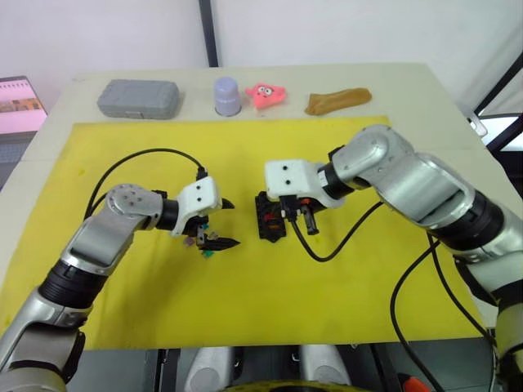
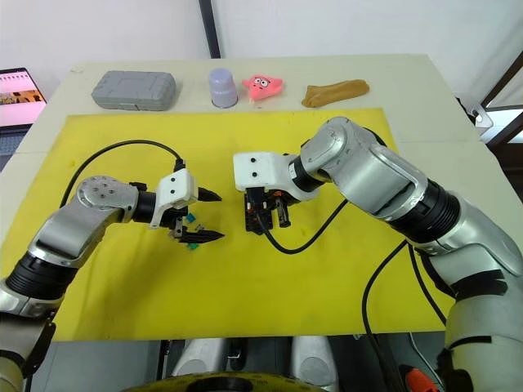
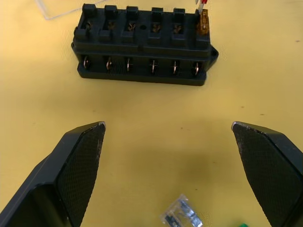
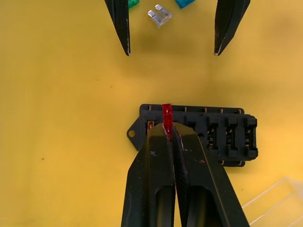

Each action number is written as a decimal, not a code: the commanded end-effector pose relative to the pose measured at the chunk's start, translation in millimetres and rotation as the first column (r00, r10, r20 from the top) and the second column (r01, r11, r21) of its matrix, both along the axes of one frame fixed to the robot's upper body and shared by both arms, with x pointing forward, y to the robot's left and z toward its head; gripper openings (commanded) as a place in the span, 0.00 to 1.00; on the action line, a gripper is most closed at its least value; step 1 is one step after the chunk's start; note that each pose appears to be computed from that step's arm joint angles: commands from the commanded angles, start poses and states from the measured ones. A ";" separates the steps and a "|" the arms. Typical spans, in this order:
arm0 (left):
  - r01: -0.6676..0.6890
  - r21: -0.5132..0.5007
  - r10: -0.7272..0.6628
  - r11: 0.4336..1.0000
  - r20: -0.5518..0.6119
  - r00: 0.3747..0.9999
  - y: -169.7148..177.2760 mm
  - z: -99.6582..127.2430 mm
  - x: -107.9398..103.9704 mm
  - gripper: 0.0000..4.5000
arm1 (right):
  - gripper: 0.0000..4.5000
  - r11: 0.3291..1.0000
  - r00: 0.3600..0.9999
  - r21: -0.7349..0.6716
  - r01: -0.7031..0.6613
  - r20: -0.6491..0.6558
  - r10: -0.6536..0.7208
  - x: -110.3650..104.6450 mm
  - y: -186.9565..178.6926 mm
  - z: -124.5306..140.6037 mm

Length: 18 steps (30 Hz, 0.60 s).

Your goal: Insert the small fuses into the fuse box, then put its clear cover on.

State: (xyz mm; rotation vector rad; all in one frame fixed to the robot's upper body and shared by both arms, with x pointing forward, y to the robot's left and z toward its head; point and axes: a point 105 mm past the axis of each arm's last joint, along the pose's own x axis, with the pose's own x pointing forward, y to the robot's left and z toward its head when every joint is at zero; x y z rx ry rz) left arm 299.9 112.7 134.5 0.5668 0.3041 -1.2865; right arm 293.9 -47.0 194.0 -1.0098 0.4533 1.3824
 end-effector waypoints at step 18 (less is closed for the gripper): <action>0.015 -0.003 -0.014 1.000 0.052 0.999 -7.7 7.1 1.1 1.00 | 0.00 0.999 1.000 -0.040 0.008 0.015 -0.007 4.0 -0.6 -5.9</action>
